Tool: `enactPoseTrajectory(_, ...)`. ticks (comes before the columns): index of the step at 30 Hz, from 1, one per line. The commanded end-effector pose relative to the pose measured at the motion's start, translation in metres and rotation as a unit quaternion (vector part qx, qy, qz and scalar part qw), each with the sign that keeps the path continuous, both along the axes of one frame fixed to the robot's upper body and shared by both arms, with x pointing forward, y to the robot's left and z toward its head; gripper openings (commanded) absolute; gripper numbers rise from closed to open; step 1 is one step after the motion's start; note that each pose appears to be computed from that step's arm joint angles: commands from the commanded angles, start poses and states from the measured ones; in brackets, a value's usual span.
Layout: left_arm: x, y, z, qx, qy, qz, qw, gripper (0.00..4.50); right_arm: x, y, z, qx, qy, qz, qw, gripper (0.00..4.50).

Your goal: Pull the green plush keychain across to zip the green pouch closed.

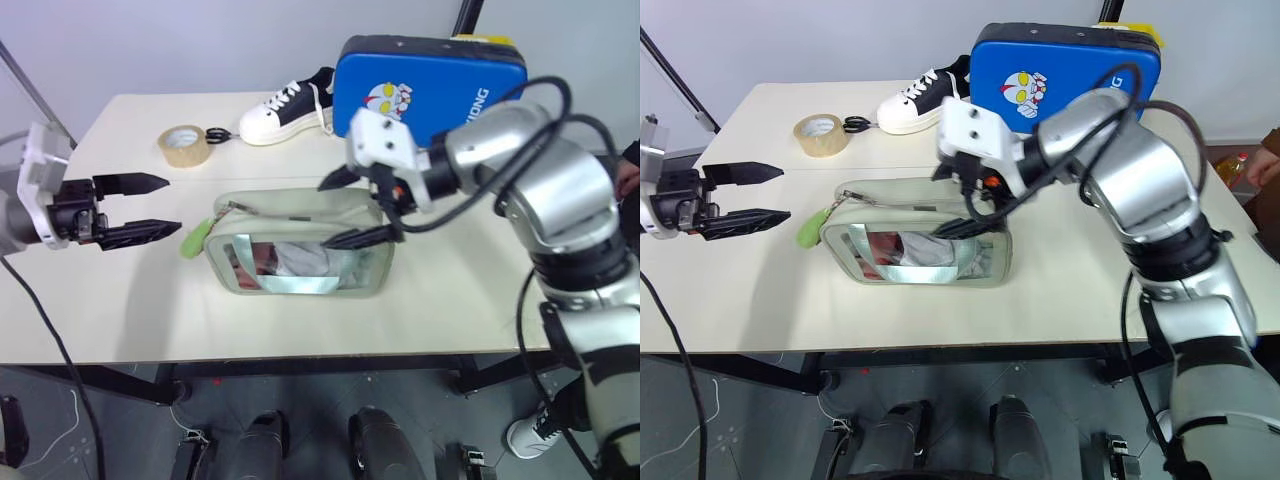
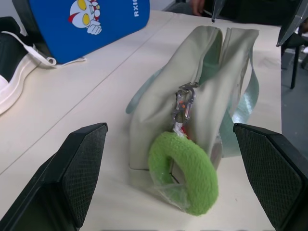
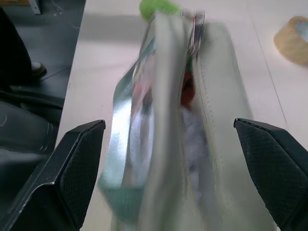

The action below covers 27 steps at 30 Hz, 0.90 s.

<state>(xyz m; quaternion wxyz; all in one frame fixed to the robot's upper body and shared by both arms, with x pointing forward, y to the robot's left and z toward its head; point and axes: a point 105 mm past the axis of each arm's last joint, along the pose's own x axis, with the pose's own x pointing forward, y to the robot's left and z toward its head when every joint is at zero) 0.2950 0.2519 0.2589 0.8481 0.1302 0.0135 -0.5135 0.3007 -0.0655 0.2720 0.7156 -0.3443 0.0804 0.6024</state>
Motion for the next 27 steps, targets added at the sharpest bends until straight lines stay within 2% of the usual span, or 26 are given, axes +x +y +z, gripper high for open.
enactPoseTrajectory(1,-0.004,-0.002,0.004,0.005,-0.009,-0.005,1.000,4.50,-0.012,-0.015,-0.003,-0.006,-0.020,-0.008,1.000,4.45)
enactPoseTrajectory(3,-0.004,-0.003,0.002,0.005,-0.008,-0.006,1.000,4.50,-0.015,-0.019,-0.013,-0.015,-0.021,-0.015,1.000,4.45)
enactPoseTrajectory(6,-0.003,-0.006,0.001,0.004,-0.006,-0.009,1.000,4.50,-0.003,-0.028,-0.026,-0.033,-0.038,-0.054,0.997,3.58)
enactPoseTrajectory(9,-0.002,-0.008,0.001,0.004,-0.006,-0.013,1.000,4.50,0.007,-0.035,-0.029,-0.034,-0.047,-0.084,0.995,2.05)
enactPoseTrajectory(11,-0.002,-0.009,0.000,0.006,-0.004,-0.016,1.000,4.50,0.008,-0.035,-0.027,-0.027,-0.049,-0.087,0.995,0.96)
enactPoseTrajectory(13,-0.002,-0.010,-0.001,0.006,-0.002,-0.018,1.000,4.50,0.006,-0.035,-0.024,-0.022,-0.051,-0.083,0.995,0.05)
enactPoseTrajectory(17,-0.003,-0.011,-0.006,0.018,0.008,-0.019,1.000,4.50,0.006,-0.033,-0.022,-0.017,-0.051,-0.080,0.995,0.05)
enactPoseTrajectory(24,-0.007,-0.008,-0.026,0.085,0.032,-0.025,0.996,4.50,0.006,-0.031,-0.025,-0.019,-0.038,-0.084,0.996,0.05)
enactPoseTrajectory(25,-0.009,-0.008,-0.030,0.098,0.038,-0.030,0.994,3.95,0.006,-0.031,-0.025,-0.018,-0.037,-0.085,0.996,0.00)
enactPoseTrajectory(27,-0.012,-0.008,-0.034,0.111,0.043,-0.037,0.992,3.15,0.006,-0.030,-0.024,-0.015,-0.036,-0.087,0.995,0.00)
